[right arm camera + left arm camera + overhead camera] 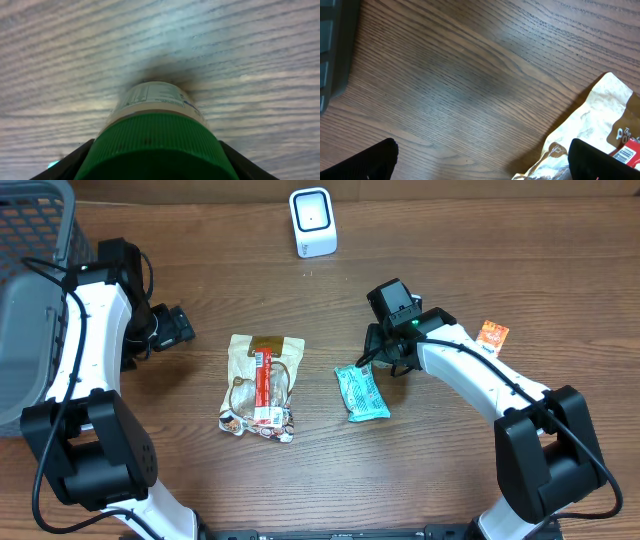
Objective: Scan the item barcode
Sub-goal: 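Lower the right gripper around the green-capped bottle and close it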
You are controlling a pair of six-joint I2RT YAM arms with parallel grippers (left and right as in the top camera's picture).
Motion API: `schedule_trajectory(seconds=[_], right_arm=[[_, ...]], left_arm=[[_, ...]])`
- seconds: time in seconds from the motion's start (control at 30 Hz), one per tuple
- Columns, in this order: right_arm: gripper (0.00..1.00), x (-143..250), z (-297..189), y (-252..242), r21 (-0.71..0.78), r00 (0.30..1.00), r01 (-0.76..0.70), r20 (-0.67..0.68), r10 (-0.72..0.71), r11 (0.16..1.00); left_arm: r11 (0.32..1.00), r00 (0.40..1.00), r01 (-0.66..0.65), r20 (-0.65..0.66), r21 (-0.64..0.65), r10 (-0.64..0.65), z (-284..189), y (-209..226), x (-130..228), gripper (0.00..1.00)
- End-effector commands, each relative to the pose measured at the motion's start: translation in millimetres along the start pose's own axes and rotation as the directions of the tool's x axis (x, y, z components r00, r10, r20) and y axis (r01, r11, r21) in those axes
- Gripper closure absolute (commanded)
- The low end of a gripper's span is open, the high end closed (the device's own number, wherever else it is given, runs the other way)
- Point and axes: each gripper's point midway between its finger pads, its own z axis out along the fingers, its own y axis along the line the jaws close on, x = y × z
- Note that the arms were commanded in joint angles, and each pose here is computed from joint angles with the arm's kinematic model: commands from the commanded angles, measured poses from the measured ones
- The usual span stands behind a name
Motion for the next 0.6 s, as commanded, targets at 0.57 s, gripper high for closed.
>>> schedule_trajectory(seconds=[0.57], right_arm=[[0.09, 0.7, 6.0, -0.4, 0.003, 0.999, 0.049, 0.01, -0.049, 0.999]], left_arm=[[1.0, 0.999, -0.005, 0.036, 0.003, 0.005, -10.3, -0.7, -4.6, 0.0]])
